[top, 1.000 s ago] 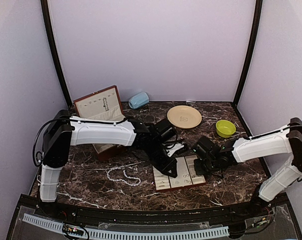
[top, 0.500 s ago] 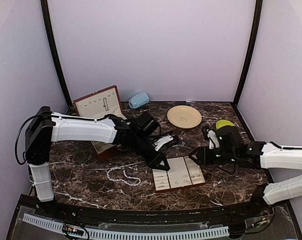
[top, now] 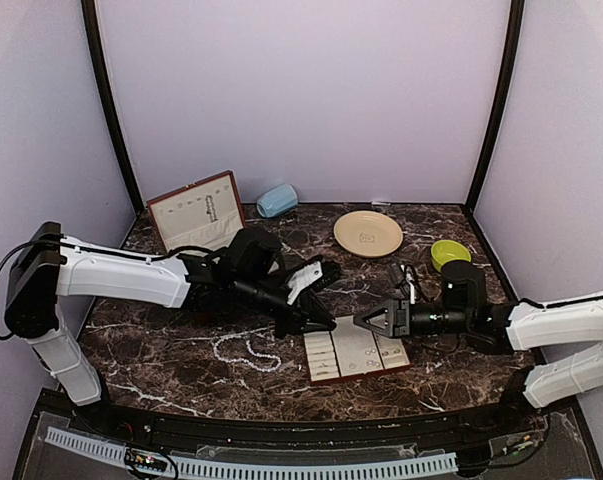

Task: Organize the mixed jewelry
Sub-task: Pass from the left arm to the right

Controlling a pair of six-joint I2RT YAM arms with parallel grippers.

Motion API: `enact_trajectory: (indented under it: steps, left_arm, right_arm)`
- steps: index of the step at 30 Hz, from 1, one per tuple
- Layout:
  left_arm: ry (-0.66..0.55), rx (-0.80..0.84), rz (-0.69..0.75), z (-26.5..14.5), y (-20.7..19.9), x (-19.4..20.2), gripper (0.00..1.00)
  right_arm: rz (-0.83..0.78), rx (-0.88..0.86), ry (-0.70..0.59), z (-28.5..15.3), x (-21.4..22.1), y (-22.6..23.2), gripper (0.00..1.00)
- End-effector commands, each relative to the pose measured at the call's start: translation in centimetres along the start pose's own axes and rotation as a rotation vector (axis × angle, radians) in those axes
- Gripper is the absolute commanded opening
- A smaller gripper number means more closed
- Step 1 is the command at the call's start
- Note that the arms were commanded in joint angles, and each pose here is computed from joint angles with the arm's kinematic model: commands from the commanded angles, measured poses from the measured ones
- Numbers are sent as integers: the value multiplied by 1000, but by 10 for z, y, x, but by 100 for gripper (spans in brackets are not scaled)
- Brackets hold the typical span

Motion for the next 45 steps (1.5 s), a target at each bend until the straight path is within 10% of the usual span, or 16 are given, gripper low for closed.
enact_trajectory:
  steps: [1, 37, 42, 45]
  left_arm:
    - [-138, -20, 133, -9, -4, -20, 3]
    - [-178, 9, 128, -6, -6, -13, 4]
    - [-182, -47, 67, -9, -2, -7, 64]
    - [-242, -103, 25, -21, -4, -6, 74]
  right_arm:
    - [-27, -171, -25, 3, -13, 23, 39]
    - [-14, -192, -34, 24, -20, 25, 0]
    - [-8, -116, -92, 20, -22, 18, 0]
    - [-4, -89, -143, 15, -22, 15, 0]
Point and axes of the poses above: each gripper's point midway between its finger pads, its own z axis out along the fingers, its own y axis along the line the jaws close on, x = y × z, the point moved 9 cm from there along -z, back along the fingers, and after that the axes turned 4 degrees about -z, right-handed, at the moved point
